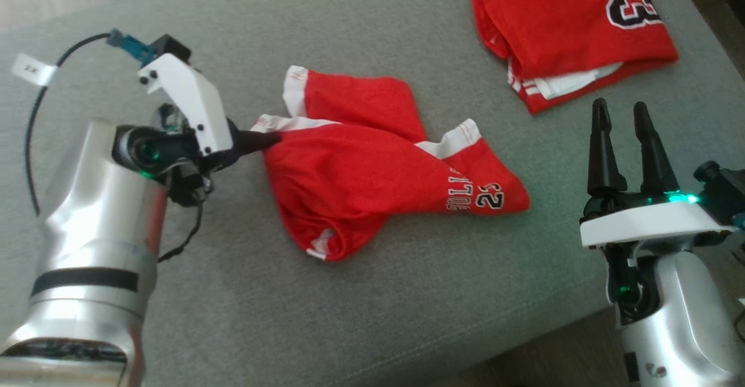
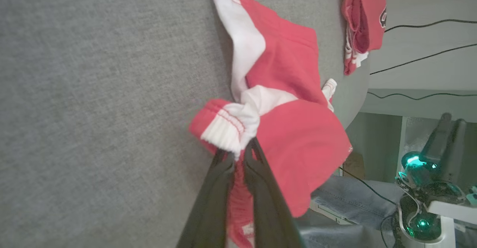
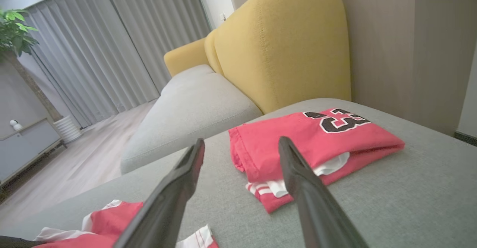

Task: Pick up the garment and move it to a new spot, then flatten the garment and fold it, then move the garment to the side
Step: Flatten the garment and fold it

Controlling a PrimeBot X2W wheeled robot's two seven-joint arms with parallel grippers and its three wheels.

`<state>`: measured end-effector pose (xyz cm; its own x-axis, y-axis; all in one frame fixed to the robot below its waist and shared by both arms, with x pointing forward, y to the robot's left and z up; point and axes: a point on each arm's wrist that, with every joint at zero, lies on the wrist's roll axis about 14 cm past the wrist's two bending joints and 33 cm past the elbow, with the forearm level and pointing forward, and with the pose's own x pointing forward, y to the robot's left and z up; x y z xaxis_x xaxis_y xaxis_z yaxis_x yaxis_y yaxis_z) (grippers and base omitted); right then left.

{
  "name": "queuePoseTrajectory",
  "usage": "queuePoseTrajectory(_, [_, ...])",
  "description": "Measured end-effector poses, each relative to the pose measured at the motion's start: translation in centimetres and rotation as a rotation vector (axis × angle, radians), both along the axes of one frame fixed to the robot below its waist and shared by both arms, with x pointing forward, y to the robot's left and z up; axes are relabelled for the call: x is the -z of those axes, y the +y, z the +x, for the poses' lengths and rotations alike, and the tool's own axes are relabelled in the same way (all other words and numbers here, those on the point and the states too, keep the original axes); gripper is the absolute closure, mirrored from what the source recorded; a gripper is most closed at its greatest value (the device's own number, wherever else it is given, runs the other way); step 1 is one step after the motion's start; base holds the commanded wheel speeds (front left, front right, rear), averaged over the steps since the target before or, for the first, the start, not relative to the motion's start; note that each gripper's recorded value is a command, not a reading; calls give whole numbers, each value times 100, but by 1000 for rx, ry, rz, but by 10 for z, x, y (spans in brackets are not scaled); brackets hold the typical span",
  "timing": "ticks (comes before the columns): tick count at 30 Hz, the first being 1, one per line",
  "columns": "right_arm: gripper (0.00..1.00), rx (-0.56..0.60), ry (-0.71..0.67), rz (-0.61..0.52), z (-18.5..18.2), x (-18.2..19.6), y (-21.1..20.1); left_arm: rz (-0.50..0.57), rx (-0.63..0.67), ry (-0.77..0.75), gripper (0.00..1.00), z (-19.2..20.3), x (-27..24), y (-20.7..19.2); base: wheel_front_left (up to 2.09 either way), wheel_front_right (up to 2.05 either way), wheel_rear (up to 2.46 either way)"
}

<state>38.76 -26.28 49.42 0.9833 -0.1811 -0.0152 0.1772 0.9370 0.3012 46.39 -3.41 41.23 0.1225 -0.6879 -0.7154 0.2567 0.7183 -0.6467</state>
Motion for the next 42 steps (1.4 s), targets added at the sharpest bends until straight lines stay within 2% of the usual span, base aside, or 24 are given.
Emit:
queuePoseTrajectory(5, [0,-54,-30,-5,7,-12,15,-66,40,-103,100,-6,-41,-8,0,0,0])
queuePoseTrajectory(9, [0,-103,-50,-9,11,-22,29,-145,135,-280,100,-18,-103,-18,0,0,0])
queuePoseTrajectory(12, [0,-138,-49,-18,10,-24,38,-135,220,-392,100,-40,-128,-6,0,0,0])
queuePoseTrajectory(17, [0,-179,-44,-15,7,-23,52,-76,258,-437,100,-75,-120,30,0,0,0])
queuePoseTrajectory(21, [0,-226,-59,-17,11,-29,68,23,226,-451,100,-101,-88,70,0,0,0])
queuePoseTrajectory(24, [0,-252,-70,-16,15,-34,77,39,164,-416,100,-117,-63,89,0,0,0])
queuePoseTrajectory(25, [0,-260,-67,-16,16,-33,79,43,139,-405,88,-121,-54,94,0,0,0])
queuePoseTrajectory(27, [0,-271,-61,-17,17,-32,83,49,78,-386,51,-124,-39,105,0,0,0])
queuePoseTrajectory(28, [0,-274,-56,-19,17,-30,83,51,51,-382,0,-124,-32,108,0,0,0])
queuePoseTrajectory(34, [0,-287,-41,-27,16,-28,87,52,-87,-400,0,-115,-15,125,0,0,0])
queuePoseTrajectory(36, [0,-290,-47,-28,15,-30,88,60,-120,-448,0,-109,-17,131,0,0,0])
queuePoseTrajectory(42, [0,-285,-77,-31,6,-36,87,133,-259,-847,0,-65,-63,165,0,0,0])
